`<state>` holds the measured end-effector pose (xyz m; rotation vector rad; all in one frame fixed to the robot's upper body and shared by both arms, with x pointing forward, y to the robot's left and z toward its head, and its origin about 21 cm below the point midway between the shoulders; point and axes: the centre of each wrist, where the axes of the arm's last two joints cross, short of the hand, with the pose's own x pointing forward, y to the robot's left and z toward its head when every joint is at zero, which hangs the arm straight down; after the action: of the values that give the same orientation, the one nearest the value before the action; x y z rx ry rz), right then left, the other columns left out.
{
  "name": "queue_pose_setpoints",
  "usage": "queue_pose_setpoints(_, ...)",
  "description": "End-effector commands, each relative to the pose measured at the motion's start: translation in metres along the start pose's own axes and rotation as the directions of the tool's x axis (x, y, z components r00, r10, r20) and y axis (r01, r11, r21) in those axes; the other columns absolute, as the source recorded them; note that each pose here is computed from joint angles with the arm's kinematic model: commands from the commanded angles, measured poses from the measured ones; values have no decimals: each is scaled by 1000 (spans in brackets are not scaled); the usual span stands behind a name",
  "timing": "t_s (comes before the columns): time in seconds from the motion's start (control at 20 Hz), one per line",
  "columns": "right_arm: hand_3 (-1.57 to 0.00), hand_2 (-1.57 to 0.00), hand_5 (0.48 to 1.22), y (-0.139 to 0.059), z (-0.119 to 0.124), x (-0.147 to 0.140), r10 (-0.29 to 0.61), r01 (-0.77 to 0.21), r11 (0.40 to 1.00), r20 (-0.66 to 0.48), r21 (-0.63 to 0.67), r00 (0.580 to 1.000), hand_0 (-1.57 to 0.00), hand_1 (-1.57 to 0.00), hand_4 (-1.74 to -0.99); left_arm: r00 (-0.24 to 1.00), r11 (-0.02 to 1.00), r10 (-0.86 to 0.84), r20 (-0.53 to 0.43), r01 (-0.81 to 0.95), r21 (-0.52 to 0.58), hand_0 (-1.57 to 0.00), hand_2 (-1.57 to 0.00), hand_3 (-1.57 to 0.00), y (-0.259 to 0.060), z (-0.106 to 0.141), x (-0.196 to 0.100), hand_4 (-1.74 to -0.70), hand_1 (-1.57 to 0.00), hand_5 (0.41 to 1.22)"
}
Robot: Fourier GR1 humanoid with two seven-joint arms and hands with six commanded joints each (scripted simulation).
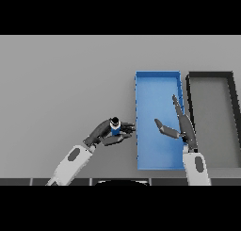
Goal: Pick up the blue pipe and place it into the blue bin.
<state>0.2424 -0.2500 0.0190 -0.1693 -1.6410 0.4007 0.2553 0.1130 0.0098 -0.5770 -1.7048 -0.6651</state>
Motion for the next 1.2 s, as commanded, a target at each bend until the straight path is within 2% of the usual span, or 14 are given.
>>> queue_pose_setpoints(0.0,1,1,552,4,2,-2,1,-1,1000,-12,-2,1000,1,1,-1138,1000,1000,1,-3,-1,0,-1545,-1553,-1549,-2,-3,3,-1478,-1550,1213)
queue_pose_setpoints(0.3,1,1,569,2,4,-3,5,-5,1000,-8,8,1000,1,1,-1124,999,998,-36,21,37,-45,-1564,-1566,-1565,0,-16,26,-1473,-1566,1219)
queue_pose_setpoints(0.65,1,1,578,2,5,-7,6,-6,1000,-2,9,1000,1,1,-1123,999,997,-36,0,36,-71,-1570,-1570,-1570,-1,-20,30,-1474,-1570,1220)
queue_pose_setpoints(0.85,1,1,577,1,4,-9,0,0,1000,9,6,1000,1,-3,-1191,999,997,-40,5,40,-71,-1570,-1571,-1571,-2,-21,30,-1474,-1571,1220)
queue_pose_setpoints(0.9,1,-3,572,-1,3,-8,-16,16,1000,24,10,1000,1,-11,-1194,999,997,-39,7,40,-69,-1571,-1571,-1571,-2,-19,29,-1474,-1571,1221)
queue_pose_setpoints(1.05,1,-32,579,-8,1,8,-145,137,989,184,58,972,1,-17,-1172,999,996,-54,4,54,-72,-1571,-1571,-1571,0,-17,27,-1475,-1571,1221)
queue_pose_setpoints(1.15,1,-20,597,-22,-1,25,-176,149,981,250,121,952,1,-11,-1169,999,996,-54,6,55,-71,-1571,-1571,-1571,1,-20,29,-1475,-1571,1221)
